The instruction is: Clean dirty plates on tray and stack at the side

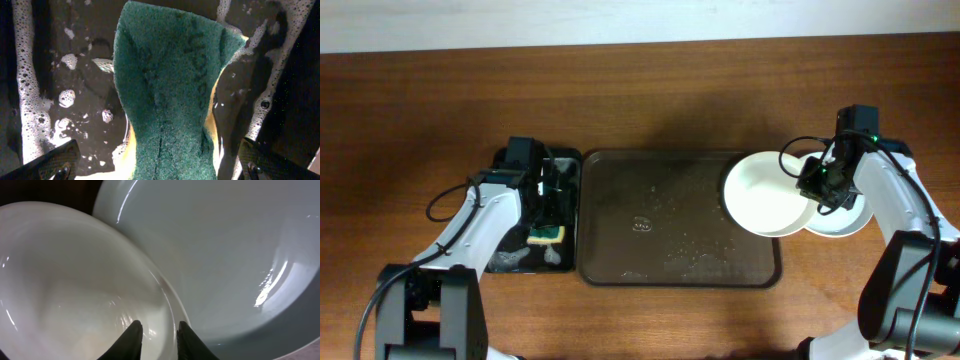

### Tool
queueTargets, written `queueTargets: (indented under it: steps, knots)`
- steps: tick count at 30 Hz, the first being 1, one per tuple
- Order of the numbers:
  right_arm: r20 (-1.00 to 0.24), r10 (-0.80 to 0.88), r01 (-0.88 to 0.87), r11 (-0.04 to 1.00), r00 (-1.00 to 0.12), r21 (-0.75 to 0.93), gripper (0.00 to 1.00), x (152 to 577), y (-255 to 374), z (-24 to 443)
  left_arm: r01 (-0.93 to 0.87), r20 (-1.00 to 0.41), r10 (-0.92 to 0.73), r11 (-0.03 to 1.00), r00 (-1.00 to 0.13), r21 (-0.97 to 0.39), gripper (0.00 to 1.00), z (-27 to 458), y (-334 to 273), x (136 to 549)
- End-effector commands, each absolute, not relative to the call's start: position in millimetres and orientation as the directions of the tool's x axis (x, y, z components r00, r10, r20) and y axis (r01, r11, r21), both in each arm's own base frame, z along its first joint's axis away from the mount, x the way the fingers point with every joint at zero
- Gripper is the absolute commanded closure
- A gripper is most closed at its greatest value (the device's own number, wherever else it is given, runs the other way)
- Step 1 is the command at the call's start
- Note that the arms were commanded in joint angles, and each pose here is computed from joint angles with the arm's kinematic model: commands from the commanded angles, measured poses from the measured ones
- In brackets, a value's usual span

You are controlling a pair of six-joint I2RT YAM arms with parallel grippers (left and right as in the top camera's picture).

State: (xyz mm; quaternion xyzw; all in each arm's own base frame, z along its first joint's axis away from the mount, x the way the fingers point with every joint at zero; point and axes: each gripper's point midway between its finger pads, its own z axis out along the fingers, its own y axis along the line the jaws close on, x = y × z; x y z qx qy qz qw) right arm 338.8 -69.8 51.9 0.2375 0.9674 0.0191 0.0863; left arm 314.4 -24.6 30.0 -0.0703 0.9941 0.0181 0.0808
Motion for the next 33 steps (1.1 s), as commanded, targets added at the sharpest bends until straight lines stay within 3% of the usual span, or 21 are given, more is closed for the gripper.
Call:
queueTargets:
  steps: [1,6,13,15,17,19,20,28,33]
  knots:
    - [-0.165,0.464,0.475,0.88,-0.87,-0.026,0.75,331,-88,48,-0.145,-0.175,-0.137,0.989,-0.975,0.033,0.01,32,-21,316]
    - [-0.185,0.553,0.583,0.782,-0.812,-0.222,0.72,306,-123,52,-0.145,-0.174,-0.137,0.989,-0.975,0.033,0.0,32,-21,315]
    - [-0.175,0.699,0.72,0.662,-0.693,-0.207,0.66,281,-166,51,-0.144,-0.173,-0.137,0.989,-0.975,0.028,0.01,32,-22,315]
    - [-0.13,0.698,0.709,0.701,-0.704,-0.073,0.64,292,-150,46,-0.144,-0.173,-0.137,0.989,-0.975,0.026,0.01,32,-23,315]
    - [-0.09,0.594,0.583,0.803,-0.799,0.123,0.6,313,-118,50,-0.144,-0.173,-0.137,0.989,-0.975,0.026,0.01,32,-23,315]
    - [-0.099,0.49,0.432,0.834,-0.866,0.343,0.51,334,-84,66,-0.144,-0.173,-0.137,0.989,-0.975,0.026,0.0,32,-23,315]
    - [-0.098,0.489,0.431,0.833,-0.867,0.347,0.5,334,-83,66,-0.144,-0.172,-0.137,0.989,-0.975,0.026,0.01,32,-23,315]
    - [-0.112,0.472,0.43,0.861,-0.874,0.27,0.52,333,-96,44,-0.144,-0.173,-0.137,0.989,-0.975,0.026,0.01,32,-23,315]
    - [-0.098,0.473,0.434,0.86,-0.876,0.269,0.72,335,-97,33,-0.144,-0.173,-0.137,0.989,-0.975,0.026,0.0,32,-23,315]
